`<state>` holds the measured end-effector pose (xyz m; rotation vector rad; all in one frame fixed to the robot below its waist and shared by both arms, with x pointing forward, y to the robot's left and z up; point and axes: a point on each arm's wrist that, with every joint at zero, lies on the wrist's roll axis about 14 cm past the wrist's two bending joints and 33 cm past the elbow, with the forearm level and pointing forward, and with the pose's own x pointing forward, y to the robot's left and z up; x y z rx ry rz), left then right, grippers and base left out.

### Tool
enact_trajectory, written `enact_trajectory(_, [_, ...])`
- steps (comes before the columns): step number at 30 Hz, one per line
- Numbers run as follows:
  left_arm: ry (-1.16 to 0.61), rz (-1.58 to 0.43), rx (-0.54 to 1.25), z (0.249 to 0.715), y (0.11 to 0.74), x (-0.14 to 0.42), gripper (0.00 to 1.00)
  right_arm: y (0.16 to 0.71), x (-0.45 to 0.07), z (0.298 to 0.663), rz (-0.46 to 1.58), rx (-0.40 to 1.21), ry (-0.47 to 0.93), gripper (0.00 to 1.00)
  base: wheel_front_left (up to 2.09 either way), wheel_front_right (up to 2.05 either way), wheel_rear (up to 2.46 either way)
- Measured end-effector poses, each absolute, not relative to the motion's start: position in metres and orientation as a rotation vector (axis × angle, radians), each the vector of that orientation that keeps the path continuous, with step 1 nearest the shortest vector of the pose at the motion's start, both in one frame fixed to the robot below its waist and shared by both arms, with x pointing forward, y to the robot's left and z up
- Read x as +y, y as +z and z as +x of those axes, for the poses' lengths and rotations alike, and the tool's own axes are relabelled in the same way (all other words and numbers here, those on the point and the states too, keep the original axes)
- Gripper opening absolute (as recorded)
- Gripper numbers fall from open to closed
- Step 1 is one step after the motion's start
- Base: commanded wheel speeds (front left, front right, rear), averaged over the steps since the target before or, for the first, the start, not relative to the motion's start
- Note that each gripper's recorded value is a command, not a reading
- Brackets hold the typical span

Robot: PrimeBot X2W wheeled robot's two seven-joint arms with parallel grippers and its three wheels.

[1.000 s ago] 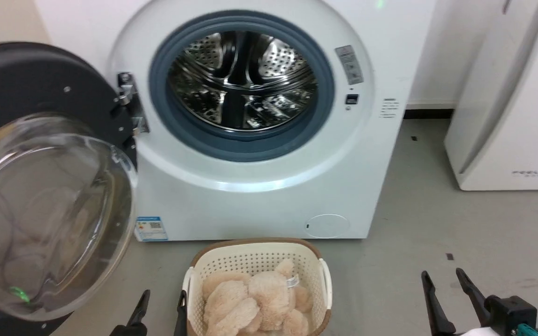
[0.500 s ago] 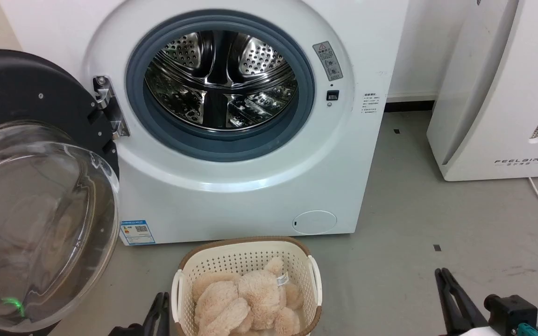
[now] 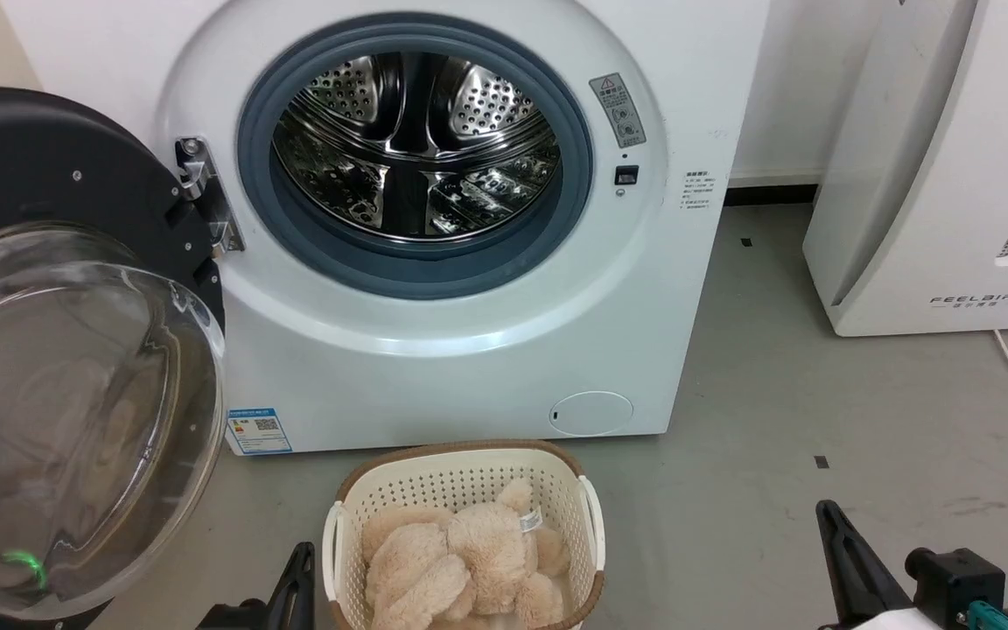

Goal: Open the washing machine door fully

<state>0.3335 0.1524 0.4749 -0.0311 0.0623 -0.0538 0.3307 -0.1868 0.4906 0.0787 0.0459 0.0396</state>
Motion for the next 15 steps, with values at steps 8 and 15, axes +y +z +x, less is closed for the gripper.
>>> enact_trajectory(8, [-0.049,-0.024,0.060,0.3357,0.4773,0.1552,0.00,0.4913,-0.1850,0.3325,0.062,0.049,0.047,0.00,0.00,0.00,0.00])
enact_trajectory(15, [-0.046,-0.023,0.055,0.3391,0.4810,0.1561,0.00,0.4942,-0.1835,0.3351,0.059,0.043,0.053,0.00,0.00,0.00,0.00])
